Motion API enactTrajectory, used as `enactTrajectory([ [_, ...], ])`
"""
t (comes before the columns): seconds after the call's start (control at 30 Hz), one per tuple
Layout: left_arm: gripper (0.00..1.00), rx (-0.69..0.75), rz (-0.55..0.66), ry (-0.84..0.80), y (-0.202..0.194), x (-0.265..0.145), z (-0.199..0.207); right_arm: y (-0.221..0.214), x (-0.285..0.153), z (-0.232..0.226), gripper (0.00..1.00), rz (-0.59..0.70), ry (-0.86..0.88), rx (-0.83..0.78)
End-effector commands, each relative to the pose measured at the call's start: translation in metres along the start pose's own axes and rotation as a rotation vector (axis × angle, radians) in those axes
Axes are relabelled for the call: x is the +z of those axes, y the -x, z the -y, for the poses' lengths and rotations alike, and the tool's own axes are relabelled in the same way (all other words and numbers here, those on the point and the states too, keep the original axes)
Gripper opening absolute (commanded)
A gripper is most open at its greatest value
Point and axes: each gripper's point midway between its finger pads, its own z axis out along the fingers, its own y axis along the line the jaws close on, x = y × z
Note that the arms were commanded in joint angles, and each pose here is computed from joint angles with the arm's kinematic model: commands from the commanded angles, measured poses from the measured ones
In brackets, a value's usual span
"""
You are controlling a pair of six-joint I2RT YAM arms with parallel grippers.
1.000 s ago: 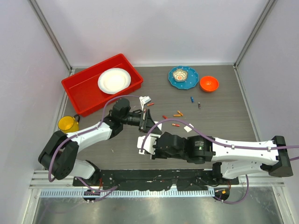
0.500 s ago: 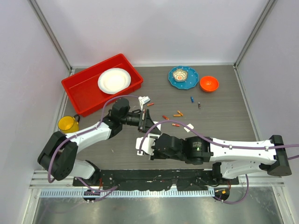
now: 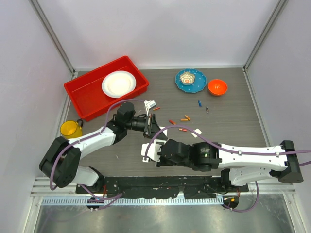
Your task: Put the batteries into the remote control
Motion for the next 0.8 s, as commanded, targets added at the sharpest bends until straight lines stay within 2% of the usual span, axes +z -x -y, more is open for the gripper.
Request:
enactTrajectory([
  [0.0, 0.0, 0.108, 0.057, -0.082, 0.026, -0.01, 0.044, -0.055, -0.008, -0.044, 0.01, -0.206, 0.186, -0.047],
  [0.43, 0.0, 0.105, 0.068, -0.073, 0.03, -0.015, 0.038, -0.058, -0.009, -0.049, 0.01, -0.212, 0.192, -0.067],
  [0.77, 0.0, 0.08, 0.058, -0.068, 0.023, -0.014, 0.03, -0.041, -0.006, -0.022, 0.01, -0.149, 0.041, -0.054],
])
